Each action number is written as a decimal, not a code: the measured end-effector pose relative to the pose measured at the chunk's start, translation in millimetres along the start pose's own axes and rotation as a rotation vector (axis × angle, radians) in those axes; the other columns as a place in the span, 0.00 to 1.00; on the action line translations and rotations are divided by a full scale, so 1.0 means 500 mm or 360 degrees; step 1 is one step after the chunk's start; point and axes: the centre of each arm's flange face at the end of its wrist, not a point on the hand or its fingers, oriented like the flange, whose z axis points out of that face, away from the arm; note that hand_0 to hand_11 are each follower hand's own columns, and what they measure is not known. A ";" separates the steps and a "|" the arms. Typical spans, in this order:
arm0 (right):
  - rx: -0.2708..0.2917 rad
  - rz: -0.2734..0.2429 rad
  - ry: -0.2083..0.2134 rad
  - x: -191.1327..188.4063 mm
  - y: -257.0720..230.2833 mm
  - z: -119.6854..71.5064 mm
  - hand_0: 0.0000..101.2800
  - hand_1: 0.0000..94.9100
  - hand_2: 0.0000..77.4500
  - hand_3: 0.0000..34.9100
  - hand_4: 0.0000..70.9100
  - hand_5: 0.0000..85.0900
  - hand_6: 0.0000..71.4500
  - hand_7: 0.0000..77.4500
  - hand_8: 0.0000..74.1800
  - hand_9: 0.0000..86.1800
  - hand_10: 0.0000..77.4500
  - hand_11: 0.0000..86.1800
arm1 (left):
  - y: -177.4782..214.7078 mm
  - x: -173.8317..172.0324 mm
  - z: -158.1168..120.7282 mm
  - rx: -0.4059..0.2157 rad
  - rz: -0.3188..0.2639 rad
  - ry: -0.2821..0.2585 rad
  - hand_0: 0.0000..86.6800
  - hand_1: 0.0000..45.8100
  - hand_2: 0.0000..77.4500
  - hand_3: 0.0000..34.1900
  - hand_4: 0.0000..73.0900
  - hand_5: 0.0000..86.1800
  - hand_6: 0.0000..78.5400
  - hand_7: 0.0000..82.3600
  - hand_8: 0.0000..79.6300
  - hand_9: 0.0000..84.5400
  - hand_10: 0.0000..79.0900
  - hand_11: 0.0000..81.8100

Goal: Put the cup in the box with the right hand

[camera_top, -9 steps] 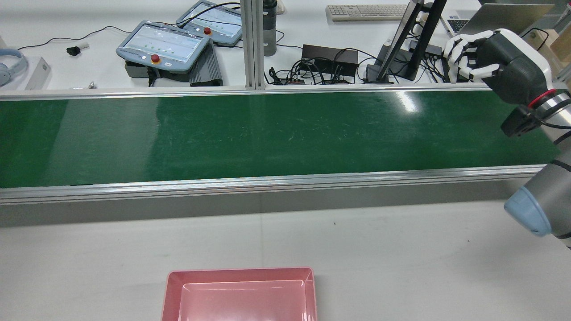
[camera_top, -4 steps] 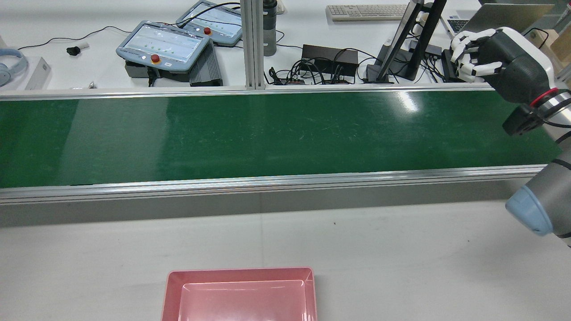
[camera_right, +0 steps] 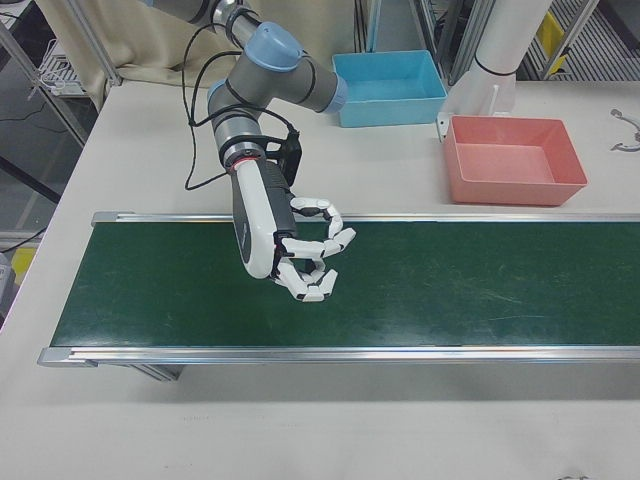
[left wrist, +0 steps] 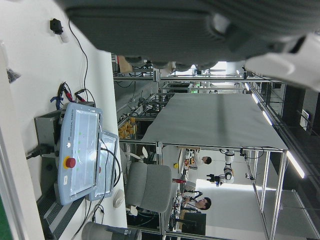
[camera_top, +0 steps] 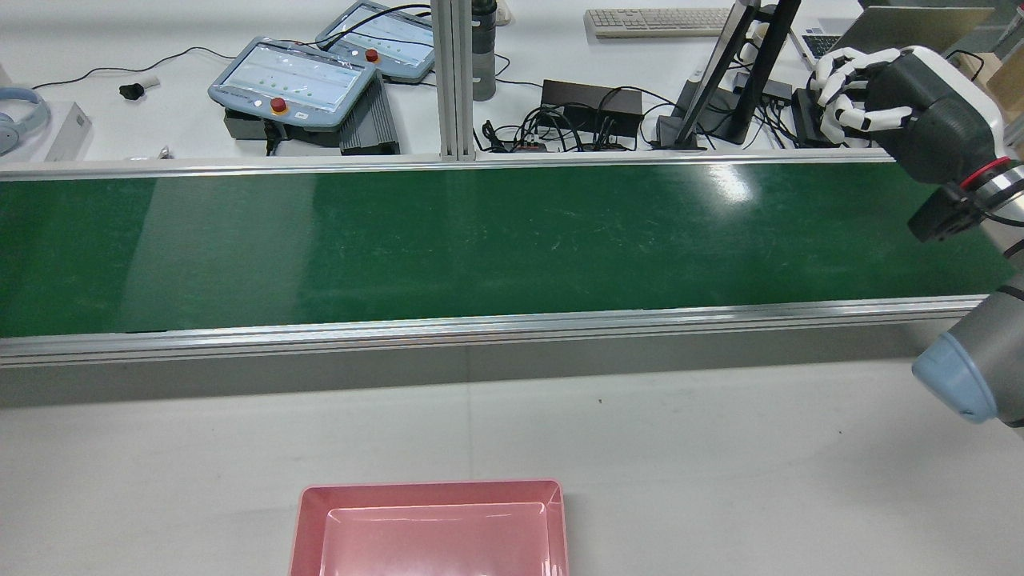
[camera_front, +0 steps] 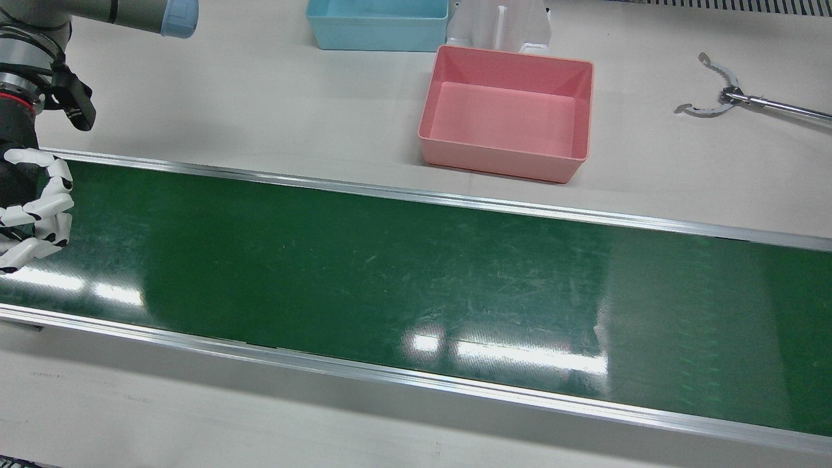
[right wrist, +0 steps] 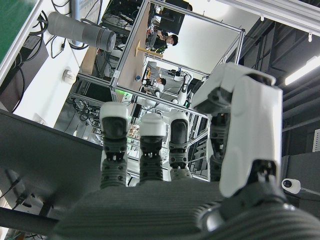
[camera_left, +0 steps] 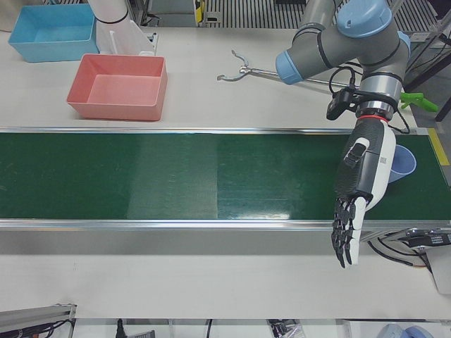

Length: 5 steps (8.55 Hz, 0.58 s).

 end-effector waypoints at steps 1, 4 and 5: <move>-0.0005 0.0012 0.0007 0.003 0.001 0.000 0.59 0.27 0.73 0.26 0.72 0.29 0.29 0.80 0.78 0.81 0.67 0.72 | 0.000 0.000 0.000 0.0000 0.0000 0.0000 0.00 0.01 0.01 0.00 0.00 0.00 0.00 0.00 0.00 0.01 0.00 0.00; -0.0005 0.0017 0.0013 0.006 0.001 -0.001 0.57 0.30 0.05 0.31 0.39 0.10 0.01 0.21 0.32 0.46 0.20 0.36 | 0.000 -0.001 0.000 -0.0001 0.0000 -0.0002 0.00 0.01 0.01 0.00 0.00 0.00 0.00 0.00 0.00 0.01 0.00 0.00; 0.0004 0.0016 0.0014 0.007 -0.002 -0.002 0.51 0.22 0.07 0.31 0.00 0.05 0.01 0.02 0.00 0.10 0.00 0.01 | 0.000 -0.001 0.000 0.0000 0.0000 -0.0002 0.00 0.01 0.01 0.00 0.00 0.00 0.00 0.00 0.00 0.00 0.00 0.00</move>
